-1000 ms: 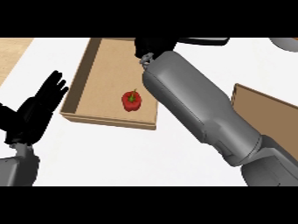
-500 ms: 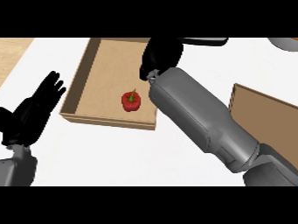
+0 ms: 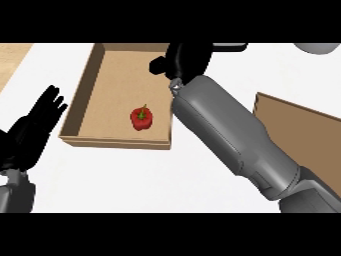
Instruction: Pick the bell pepper from the tray and place it in the cardboard box
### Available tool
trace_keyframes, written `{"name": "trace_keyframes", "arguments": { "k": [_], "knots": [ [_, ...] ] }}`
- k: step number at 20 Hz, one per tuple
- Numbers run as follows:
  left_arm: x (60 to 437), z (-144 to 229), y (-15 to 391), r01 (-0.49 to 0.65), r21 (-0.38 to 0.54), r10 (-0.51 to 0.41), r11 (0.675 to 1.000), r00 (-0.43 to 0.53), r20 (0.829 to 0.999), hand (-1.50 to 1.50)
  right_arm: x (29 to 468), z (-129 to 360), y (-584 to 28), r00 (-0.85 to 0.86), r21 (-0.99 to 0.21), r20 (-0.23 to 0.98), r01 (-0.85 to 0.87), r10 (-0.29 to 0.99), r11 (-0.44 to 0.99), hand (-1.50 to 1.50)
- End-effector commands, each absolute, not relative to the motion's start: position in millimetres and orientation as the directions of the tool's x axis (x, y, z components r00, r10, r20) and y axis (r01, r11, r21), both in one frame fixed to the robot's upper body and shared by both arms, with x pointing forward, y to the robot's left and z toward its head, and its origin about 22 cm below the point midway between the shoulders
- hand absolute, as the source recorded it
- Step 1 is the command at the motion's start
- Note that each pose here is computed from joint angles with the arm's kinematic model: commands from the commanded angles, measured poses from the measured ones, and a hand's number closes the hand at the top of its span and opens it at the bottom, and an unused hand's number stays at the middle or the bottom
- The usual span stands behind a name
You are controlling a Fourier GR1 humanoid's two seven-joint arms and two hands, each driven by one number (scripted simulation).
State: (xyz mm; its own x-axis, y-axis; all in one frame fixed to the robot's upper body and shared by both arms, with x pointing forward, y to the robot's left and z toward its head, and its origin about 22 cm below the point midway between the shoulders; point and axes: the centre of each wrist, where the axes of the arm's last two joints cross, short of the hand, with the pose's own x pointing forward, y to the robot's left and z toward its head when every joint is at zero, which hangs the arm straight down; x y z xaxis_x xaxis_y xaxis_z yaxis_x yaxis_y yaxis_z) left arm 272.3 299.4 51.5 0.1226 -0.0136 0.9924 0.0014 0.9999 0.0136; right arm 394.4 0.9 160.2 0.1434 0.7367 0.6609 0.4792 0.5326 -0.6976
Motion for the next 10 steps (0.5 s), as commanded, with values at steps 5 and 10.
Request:
{"name": "trace_keyframes", "arguments": {
  "k": [5, 10],
  "knots": [
    [263.8, 46.2, 313.7, -0.048, -0.015, 0.021, 0.999, 0.147, 0.989, 0.0, 383.4, 153.3, -2.8, 0.145, -0.419, 0.891, 0.629, 0.43, 0.655, -1.5],
    [254.5, 45.7, 326.0, -0.064, 0.0, 0.009, 0.998, 0.142, 0.99, 0.0, 361.4, 140.9, -7.5, 0.099, -0.372, 0.91, 0.623, 0.403, 0.688, -1.5]
  ]
}}
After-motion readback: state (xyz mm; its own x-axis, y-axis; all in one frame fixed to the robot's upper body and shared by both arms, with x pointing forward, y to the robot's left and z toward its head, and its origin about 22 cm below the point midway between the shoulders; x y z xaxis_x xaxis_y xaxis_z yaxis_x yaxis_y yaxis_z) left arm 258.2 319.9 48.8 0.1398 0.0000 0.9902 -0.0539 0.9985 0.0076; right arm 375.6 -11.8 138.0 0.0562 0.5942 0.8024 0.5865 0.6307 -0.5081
